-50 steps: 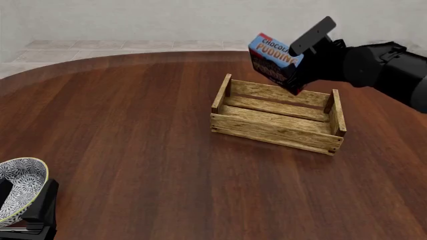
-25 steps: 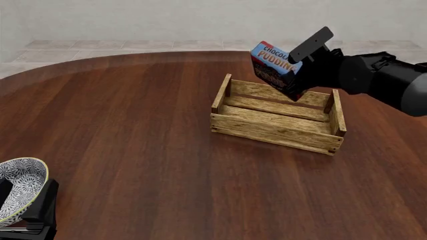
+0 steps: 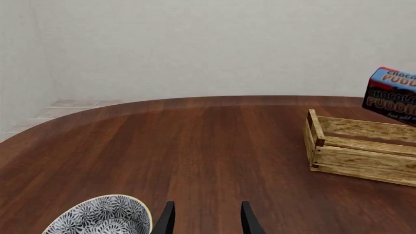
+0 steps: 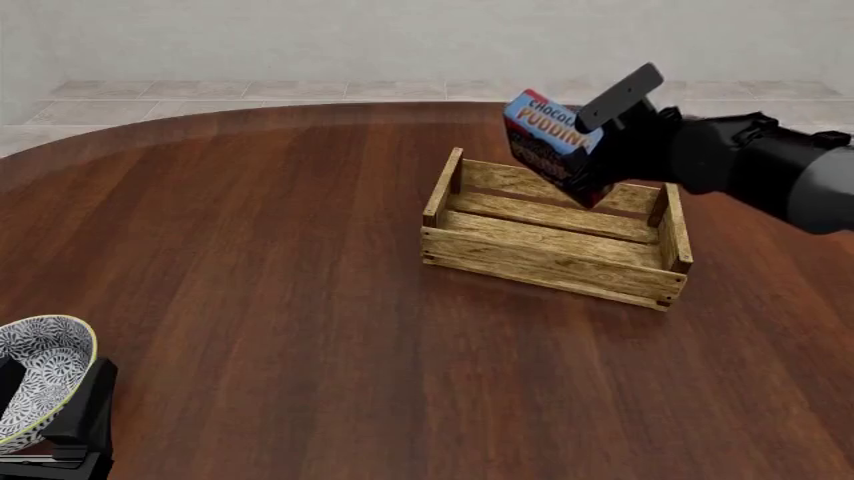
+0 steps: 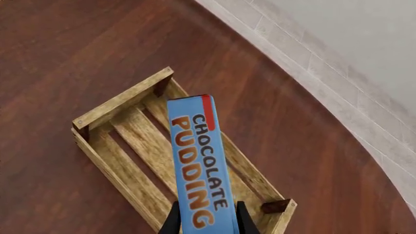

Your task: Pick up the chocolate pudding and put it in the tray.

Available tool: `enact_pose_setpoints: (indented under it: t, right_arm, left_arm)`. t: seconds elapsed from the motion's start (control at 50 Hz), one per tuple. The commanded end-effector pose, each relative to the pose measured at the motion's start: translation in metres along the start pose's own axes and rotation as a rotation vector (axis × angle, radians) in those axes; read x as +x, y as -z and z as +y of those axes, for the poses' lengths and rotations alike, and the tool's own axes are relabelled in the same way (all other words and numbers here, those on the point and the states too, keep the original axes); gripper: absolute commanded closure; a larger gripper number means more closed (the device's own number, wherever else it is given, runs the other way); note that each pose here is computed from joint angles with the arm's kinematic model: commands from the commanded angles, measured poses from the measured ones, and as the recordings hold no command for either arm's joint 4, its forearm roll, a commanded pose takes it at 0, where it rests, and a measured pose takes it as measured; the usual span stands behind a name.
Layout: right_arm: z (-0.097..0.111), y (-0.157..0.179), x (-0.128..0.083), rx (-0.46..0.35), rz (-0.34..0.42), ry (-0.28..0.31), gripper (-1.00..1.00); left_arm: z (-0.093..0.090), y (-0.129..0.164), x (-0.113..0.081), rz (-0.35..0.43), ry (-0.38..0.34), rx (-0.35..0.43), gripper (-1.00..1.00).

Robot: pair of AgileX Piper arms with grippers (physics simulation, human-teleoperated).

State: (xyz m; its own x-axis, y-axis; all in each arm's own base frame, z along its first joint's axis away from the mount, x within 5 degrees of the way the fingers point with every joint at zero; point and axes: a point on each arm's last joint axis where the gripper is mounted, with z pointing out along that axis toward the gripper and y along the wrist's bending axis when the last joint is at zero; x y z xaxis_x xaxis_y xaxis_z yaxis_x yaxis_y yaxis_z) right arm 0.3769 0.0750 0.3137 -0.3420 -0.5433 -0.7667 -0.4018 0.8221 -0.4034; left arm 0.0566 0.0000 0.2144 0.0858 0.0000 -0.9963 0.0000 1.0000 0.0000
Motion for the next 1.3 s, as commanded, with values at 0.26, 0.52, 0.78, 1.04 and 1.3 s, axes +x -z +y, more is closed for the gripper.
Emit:
enact_pose_setpoints:
  t: [0.26,0.52,0.78,1.04,1.3]
  right_arm:
    - [0.006,-0.011,0.011,-0.006,0.011,-0.053,1.0]
    - [0.01,-0.017,0.016,-0.01,0.015,-0.06,1.0]
    - [0.013,-0.021,0.021,-0.013,0.02,-0.083,1.0]
    - [0.016,-0.026,0.027,-0.014,0.022,-0.097,1.0]
    - [0.015,-0.03,0.031,-0.008,0.025,-0.111,1.0]
  left_arm:
    - [0.0,0.0,0.0,0.0,0.0,0.0,-1.0]
    - [0.0,0.0,0.0,0.0,0.0,0.0,-1.0]
    - [0.0,0.0,0.0,0.0,0.0,0.0,-1.0]
    - [0.0,0.0,0.0,0.0,0.0,0.0,-1.0]
    - [0.0,0.0,0.0,0.0,0.0,0.0,-1.0]
